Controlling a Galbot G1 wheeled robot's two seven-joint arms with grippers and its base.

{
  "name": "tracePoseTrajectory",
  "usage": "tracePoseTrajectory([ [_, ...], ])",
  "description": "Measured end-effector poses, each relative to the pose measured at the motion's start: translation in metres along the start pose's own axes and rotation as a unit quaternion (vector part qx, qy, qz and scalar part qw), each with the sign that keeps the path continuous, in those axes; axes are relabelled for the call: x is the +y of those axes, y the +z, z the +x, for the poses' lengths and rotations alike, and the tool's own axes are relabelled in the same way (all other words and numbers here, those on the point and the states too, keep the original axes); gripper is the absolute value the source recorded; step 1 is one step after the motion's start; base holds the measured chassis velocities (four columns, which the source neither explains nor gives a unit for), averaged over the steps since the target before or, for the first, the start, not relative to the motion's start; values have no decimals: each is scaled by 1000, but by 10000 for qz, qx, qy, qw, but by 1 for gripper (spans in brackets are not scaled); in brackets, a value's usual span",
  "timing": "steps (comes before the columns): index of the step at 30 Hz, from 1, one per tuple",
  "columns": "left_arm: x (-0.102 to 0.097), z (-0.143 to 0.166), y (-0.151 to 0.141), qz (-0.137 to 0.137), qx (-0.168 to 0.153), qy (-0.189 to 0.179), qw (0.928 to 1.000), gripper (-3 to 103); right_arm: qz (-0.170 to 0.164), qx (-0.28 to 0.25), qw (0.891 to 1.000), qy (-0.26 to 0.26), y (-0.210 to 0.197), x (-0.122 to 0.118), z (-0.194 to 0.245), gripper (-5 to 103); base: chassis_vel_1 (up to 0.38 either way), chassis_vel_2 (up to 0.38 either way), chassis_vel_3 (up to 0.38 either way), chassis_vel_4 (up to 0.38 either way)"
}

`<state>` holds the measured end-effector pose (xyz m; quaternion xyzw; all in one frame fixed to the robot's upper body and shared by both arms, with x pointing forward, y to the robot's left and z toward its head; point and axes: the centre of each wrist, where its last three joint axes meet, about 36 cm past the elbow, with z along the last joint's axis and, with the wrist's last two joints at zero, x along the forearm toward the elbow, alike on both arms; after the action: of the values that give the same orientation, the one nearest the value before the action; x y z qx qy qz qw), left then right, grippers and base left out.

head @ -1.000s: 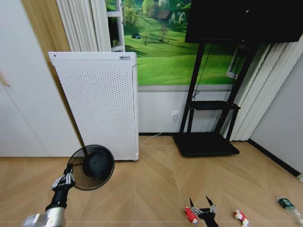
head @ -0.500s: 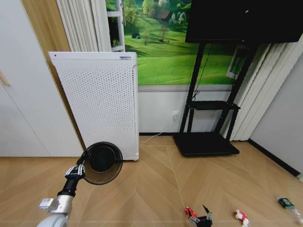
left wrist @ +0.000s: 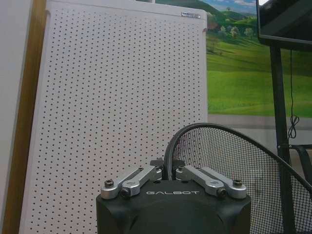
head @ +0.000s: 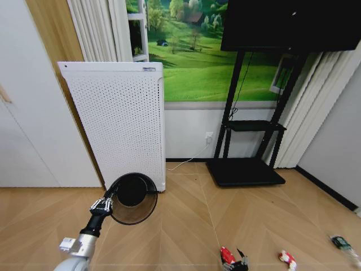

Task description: Pick up the trash bin and place the garbage on the floor into it.

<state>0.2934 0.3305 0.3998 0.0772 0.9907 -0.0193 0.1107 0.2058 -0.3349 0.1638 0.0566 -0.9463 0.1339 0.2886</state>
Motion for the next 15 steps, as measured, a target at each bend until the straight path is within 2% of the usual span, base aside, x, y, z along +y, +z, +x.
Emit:
tracePoseTrajectory([
  [15,-7,10,-10,-125,33,143,9998,7,95,321,9994,-54,13,0,-34,100,0,0,0,0],
])
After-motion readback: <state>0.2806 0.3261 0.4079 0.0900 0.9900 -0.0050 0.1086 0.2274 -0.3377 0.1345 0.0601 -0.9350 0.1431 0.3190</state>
